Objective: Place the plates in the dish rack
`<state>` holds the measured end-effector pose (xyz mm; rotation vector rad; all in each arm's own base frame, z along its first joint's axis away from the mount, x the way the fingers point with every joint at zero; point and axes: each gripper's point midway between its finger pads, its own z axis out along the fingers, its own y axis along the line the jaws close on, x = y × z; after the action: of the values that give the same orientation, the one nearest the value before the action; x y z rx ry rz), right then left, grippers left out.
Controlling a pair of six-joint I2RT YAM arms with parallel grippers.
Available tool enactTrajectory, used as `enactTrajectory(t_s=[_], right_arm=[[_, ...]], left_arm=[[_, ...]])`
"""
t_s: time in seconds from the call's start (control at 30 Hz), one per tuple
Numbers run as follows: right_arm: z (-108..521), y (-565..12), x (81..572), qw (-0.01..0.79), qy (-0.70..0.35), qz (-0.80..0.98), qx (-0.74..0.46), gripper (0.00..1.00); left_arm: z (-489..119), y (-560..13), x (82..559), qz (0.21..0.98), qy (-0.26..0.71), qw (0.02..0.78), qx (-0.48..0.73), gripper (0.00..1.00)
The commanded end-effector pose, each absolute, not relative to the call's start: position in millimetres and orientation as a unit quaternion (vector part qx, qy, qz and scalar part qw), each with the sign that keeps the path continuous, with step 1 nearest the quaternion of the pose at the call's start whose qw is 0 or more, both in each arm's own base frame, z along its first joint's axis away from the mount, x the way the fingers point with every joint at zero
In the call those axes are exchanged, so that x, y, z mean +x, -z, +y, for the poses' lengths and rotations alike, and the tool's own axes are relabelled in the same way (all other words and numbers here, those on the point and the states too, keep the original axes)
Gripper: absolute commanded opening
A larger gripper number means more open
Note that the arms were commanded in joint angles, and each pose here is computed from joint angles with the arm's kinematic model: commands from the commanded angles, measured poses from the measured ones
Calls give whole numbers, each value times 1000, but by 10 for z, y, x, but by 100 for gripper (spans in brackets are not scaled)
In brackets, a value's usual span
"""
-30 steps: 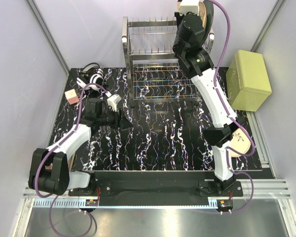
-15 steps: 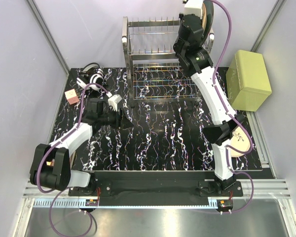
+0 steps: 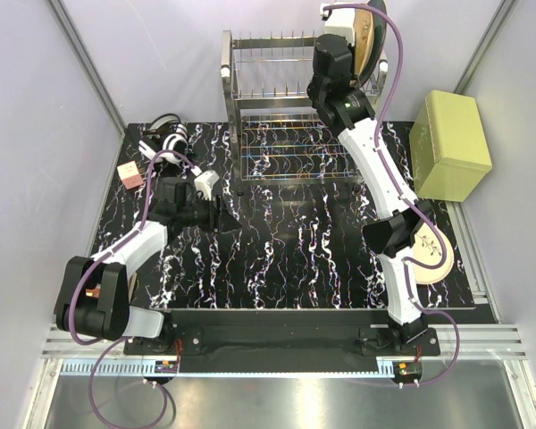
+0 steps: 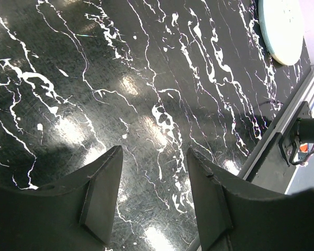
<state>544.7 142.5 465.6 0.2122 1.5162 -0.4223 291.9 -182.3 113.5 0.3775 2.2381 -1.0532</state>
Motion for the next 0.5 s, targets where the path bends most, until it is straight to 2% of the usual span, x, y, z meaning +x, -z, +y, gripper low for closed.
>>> enactTrajectory(t_s=[0.0, 0.2, 0.27, 0.4, 0.47], right_arm=[[1321, -5265, 5312, 762, 126, 614, 163, 0], [1296, -5137, 5432, 756, 133, 620, 160, 1], [1289, -5096, 5482, 755, 134, 622, 157, 11], [1305, -5029, 5547, 753, 134, 626, 150, 16], [1325, -5026, 5563, 754, 130, 627, 143, 27]], left_arm=[[-1817, -1204, 3004, 837, 406, 334, 149, 56], [-1780, -1182, 3027, 839, 407, 333, 141, 57], [-1769, -1166, 3037, 841, 407, 330, 137, 57], [-1760, -1158, 3054, 841, 409, 327, 132, 57], [-1753, -1146, 3057, 842, 410, 325, 129, 57]])
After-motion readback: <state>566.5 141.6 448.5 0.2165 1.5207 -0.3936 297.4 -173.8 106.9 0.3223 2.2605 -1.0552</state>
